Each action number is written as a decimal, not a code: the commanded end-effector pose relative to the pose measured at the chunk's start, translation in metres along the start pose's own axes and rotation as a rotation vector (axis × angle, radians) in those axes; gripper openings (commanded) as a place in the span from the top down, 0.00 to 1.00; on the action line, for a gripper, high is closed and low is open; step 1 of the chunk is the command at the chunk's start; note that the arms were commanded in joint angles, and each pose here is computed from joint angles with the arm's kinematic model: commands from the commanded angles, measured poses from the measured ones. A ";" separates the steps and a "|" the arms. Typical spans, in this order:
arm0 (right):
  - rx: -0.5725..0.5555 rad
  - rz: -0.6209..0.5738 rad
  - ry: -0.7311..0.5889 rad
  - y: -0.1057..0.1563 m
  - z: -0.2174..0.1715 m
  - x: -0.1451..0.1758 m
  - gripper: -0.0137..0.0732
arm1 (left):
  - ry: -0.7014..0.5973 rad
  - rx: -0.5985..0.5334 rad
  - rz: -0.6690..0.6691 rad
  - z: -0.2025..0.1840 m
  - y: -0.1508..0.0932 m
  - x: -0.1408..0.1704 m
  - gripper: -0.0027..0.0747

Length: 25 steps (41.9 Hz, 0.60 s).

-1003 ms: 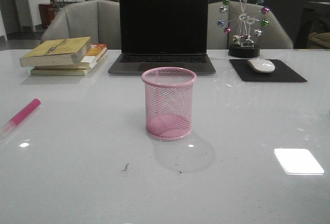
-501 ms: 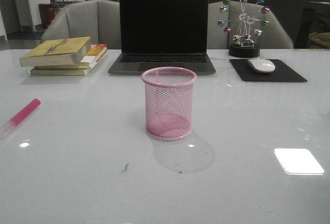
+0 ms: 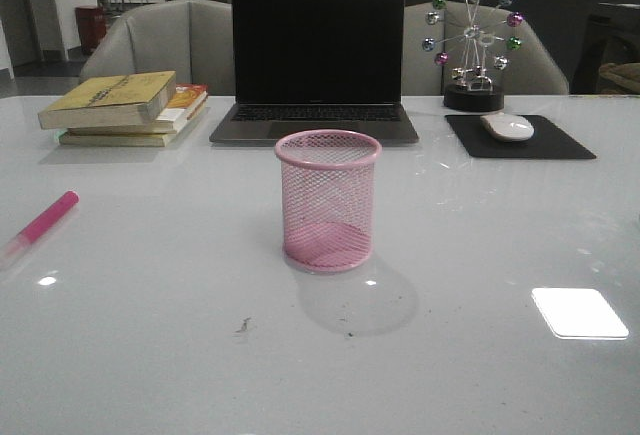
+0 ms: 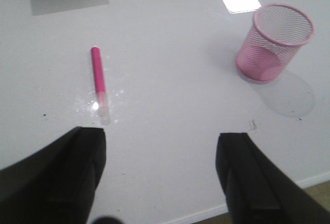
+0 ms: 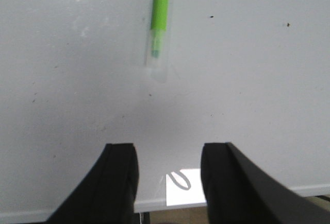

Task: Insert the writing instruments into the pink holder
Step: 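Lower the right gripper onto the green highlighter and grasp it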

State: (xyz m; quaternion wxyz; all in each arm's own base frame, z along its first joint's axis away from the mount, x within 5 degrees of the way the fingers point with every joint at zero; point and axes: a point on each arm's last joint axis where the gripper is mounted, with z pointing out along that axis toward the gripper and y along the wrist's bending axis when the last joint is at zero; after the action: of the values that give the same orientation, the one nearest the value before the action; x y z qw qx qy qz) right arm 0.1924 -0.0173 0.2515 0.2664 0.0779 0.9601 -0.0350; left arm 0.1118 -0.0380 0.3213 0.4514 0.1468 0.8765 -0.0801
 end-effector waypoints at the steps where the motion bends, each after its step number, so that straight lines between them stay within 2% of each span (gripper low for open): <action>1: 0.016 0.036 -0.067 -0.007 0.008 -0.032 0.36 | -0.095 0.038 0.026 -0.004 -0.006 -0.014 0.31; 9: 0.015 0.079 0.020 -0.013 0.052 -0.066 0.36 | -0.083 0.048 0.032 -0.002 -0.007 -0.011 0.31; 15: -0.034 0.071 0.066 -0.010 0.082 -0.090 0.36 | -0.078 0.048 0.032 -0.002 -0.007 -0.010 0.31; 25: -0.078 0.071 0.074 -0.005 0.120 -0.125 0.36 | -0.078 0.048 0.032 -0.002 -0.007 -0.010 0.31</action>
State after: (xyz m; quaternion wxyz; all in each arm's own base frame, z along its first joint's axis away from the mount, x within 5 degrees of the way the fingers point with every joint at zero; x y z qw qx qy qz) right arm 0.3406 -0.0474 0.1932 0.1821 0.1070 0.9773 0.0155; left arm 0.1098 -0.0435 0.3173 0.4449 0.1715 0.8745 -0.0888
